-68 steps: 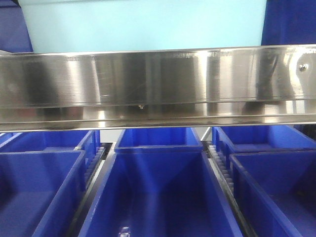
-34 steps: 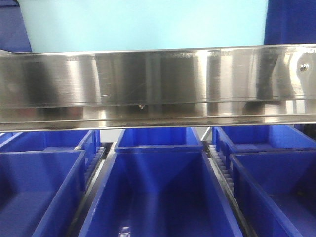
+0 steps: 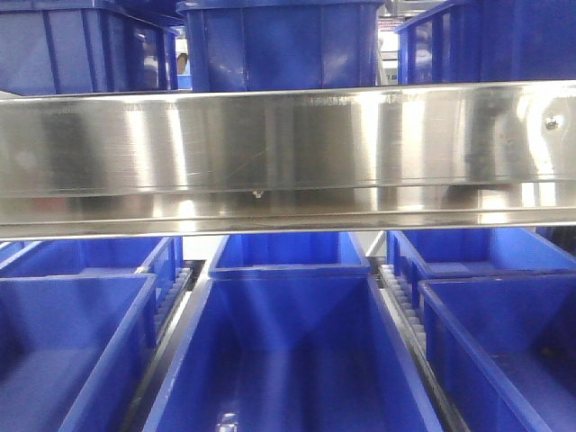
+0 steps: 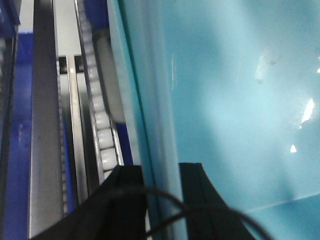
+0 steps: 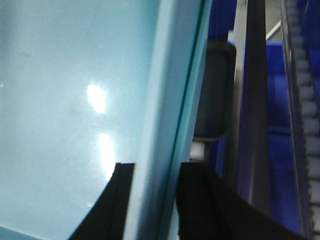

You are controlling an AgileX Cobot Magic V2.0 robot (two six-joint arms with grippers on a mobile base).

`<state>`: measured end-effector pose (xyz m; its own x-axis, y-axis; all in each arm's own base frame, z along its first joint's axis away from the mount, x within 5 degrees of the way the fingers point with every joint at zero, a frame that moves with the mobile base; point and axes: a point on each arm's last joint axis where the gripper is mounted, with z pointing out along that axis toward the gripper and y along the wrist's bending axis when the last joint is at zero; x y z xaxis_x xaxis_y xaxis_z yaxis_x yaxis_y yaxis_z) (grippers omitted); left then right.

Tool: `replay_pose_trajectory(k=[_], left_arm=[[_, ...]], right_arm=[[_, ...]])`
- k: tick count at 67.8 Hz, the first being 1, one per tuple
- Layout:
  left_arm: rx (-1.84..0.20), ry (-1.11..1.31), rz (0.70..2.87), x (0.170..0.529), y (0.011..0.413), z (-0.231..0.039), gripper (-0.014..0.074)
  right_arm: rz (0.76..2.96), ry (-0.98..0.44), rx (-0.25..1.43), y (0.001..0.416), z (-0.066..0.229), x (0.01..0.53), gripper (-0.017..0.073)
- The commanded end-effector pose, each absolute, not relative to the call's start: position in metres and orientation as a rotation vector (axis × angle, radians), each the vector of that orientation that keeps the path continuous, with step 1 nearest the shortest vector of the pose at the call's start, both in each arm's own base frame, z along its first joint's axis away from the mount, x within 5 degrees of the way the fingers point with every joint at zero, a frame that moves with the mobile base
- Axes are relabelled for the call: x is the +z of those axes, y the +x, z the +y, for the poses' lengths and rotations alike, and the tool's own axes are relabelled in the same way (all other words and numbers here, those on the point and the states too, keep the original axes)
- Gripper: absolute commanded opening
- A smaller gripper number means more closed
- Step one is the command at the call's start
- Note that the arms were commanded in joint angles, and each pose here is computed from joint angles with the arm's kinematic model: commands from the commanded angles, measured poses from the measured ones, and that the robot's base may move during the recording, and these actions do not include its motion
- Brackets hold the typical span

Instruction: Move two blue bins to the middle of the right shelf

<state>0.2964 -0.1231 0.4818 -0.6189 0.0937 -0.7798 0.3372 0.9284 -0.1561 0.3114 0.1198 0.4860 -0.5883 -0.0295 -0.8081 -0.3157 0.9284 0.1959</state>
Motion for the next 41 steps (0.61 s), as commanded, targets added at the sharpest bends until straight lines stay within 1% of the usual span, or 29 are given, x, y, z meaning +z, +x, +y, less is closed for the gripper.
replay_pose_trajectory(k=[1, 41], left_arm=[[-0.426, 0.31, 2.119, 0.5049, 0.2815, -0.121, -0.0111], [-0.426, 0.31, 2.117, 0.5053, 0.2811, -0.1208, -0.0111]], right_arm=[[2.046, -0.232, 0.394, 0.305, 0.1137, 0.5092, -0.0153], [2.043, -0.232, 0.394, 0.3051, 0.1137, 0.5101, -0.0153]])
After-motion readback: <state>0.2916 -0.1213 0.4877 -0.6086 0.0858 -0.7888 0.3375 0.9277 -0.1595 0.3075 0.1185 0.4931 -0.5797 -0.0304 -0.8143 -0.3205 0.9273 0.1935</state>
